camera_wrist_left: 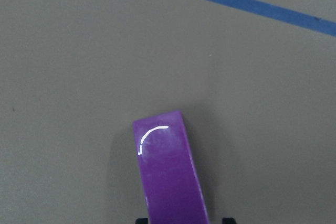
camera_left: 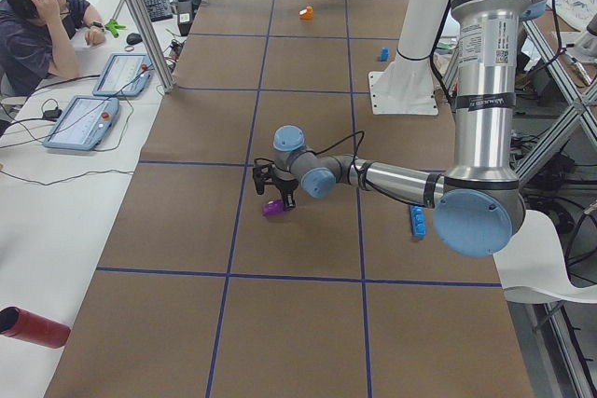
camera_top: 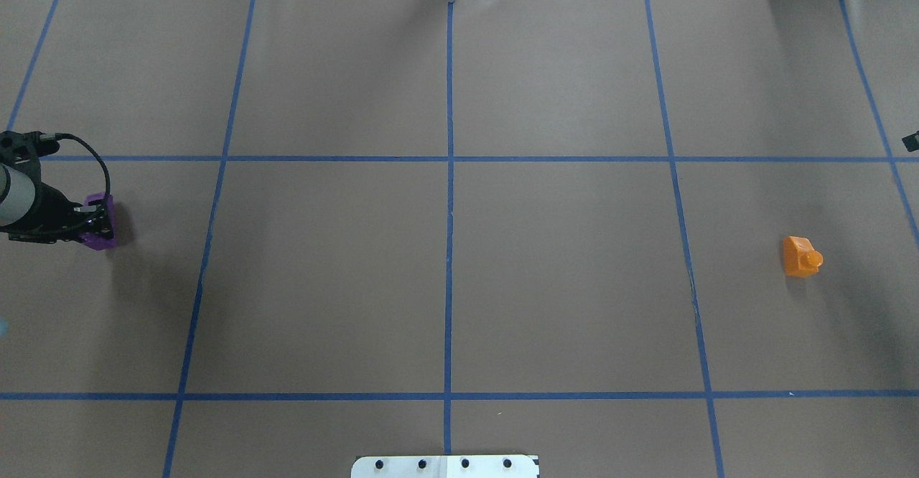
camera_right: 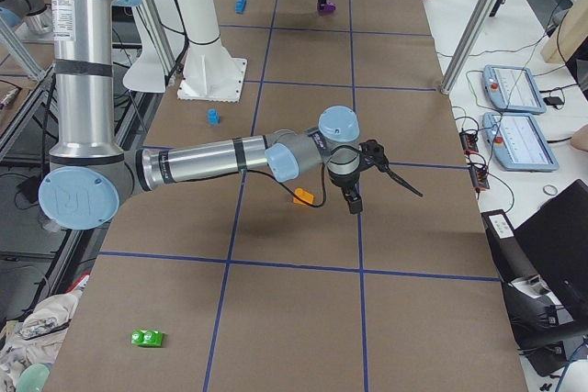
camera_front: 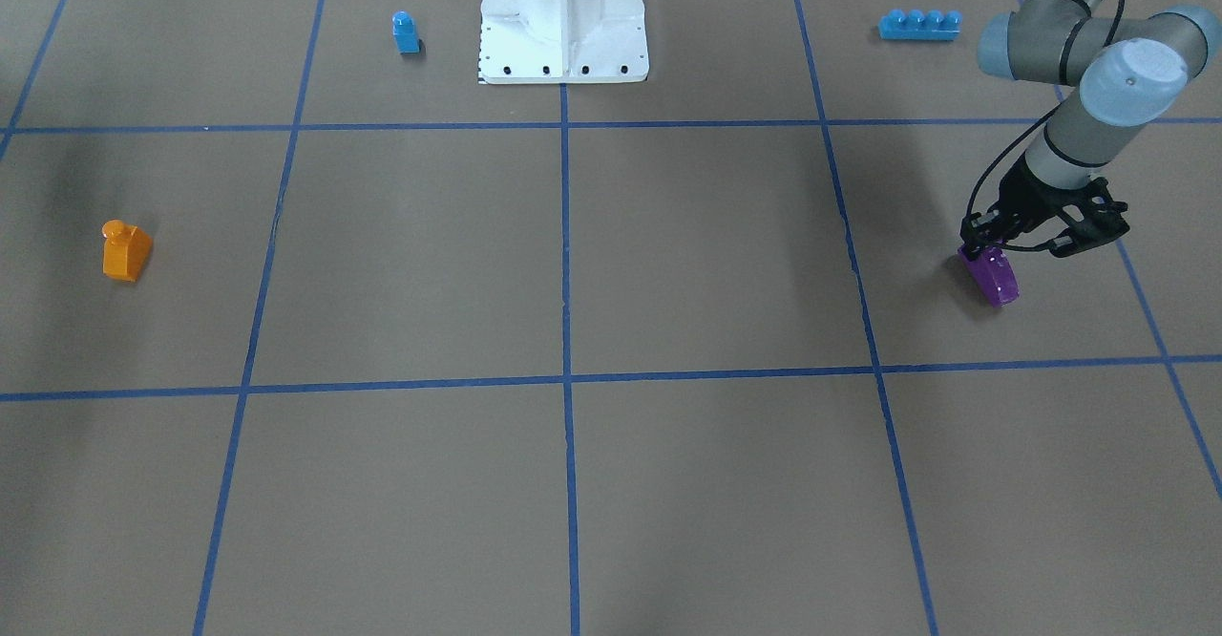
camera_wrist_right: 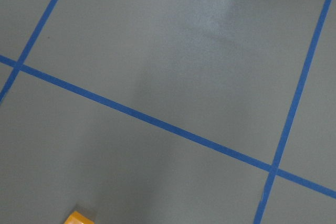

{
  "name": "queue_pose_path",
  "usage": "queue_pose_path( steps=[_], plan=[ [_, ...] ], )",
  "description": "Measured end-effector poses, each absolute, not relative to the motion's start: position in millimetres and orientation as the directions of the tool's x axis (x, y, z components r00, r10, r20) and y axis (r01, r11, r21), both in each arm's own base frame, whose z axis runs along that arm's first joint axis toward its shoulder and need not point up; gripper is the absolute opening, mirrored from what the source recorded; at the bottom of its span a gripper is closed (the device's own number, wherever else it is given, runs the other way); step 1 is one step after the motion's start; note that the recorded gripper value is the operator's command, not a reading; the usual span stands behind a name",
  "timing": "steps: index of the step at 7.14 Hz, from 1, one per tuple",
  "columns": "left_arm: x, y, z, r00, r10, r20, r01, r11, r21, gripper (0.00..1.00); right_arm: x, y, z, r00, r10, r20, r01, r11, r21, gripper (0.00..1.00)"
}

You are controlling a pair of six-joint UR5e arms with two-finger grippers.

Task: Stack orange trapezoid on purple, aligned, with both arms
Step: 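Carry the purple block with the left gripper to the table center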

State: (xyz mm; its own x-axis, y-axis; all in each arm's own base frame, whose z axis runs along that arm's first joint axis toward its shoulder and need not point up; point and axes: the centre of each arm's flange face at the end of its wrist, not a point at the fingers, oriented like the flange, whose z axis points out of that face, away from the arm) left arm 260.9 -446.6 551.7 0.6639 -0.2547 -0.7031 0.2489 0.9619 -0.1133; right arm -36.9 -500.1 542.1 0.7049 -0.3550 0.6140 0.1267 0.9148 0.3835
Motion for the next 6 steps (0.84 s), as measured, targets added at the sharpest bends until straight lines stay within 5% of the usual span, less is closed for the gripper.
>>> queue_pose_path(
  steps=[6],
  plan=[
    [377.1,-476.0,318.8,0.6,0.029,-0.8,0.111,0.987,0.119,0.0,-35.9,-498.3,543.3,0.705,-0.35,0.617,0.124,0.917,0.379,1.0]
  ],
)
